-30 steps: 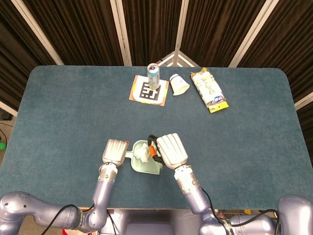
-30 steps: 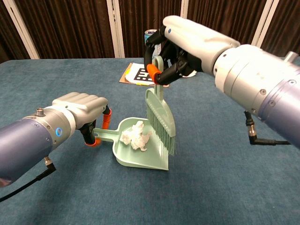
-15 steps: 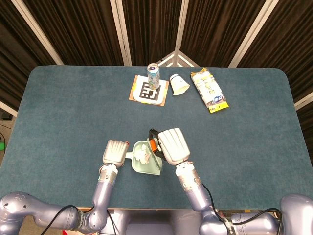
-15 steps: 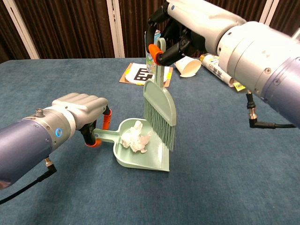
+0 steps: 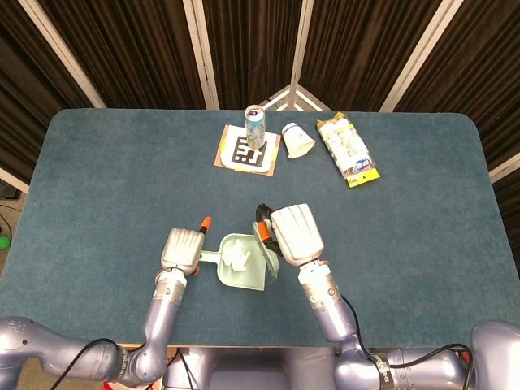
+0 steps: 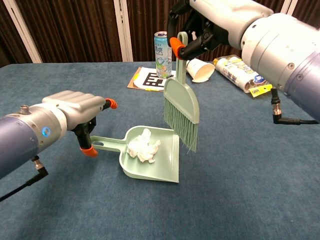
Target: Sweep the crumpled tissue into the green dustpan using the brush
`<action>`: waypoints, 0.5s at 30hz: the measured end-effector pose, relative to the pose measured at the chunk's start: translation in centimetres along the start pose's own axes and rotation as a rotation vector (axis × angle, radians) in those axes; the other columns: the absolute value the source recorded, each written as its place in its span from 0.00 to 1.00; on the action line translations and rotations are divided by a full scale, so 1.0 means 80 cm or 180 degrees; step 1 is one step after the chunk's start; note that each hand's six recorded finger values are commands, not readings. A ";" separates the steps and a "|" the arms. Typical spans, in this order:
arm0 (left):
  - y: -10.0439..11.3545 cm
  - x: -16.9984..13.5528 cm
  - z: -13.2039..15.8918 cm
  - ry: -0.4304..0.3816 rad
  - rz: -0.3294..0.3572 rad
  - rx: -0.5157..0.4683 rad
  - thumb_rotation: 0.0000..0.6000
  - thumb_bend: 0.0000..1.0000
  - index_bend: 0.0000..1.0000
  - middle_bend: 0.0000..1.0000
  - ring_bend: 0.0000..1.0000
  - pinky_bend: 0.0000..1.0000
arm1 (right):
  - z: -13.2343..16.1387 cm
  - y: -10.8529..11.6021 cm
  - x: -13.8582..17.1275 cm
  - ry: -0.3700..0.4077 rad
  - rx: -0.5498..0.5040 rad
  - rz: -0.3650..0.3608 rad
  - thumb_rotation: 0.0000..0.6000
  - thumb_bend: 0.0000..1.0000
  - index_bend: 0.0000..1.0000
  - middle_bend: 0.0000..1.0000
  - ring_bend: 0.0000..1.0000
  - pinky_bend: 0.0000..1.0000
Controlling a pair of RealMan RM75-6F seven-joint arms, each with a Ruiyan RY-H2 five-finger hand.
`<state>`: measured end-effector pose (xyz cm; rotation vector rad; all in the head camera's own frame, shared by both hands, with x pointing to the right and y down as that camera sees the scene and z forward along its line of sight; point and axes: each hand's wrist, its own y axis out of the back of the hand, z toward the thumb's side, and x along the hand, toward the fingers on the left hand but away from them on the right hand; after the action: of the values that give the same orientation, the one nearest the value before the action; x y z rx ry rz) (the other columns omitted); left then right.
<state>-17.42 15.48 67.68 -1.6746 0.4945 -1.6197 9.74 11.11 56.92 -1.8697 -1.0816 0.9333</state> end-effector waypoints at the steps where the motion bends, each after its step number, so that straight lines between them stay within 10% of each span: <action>1: 0.002 -0.001 -0.002 0.0003 0.0007 -0.0012 1.00 0.00 0.09 0.76 0.87 1.00 | -0.004 0.001 -0.001 -0.0011 0.0033 -0.0012 1.00 1.00 0.88 0.81 0.84 1.00; 15: 0.034 -0.014 -0.046 0.0016 0.0204 -0.0264 1.00 0.00 0.09 0.76 0.87 1.00 | -0.082 0.006 0.006 -0.0375 0.0344 -0.0040 1.00 1.00 0.88 0.81 0.84 1.00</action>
<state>-20.56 13.62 64.72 -1.6982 0.6194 -1.5764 15.69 9.73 59.29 -1.7365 -1.0891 1.0845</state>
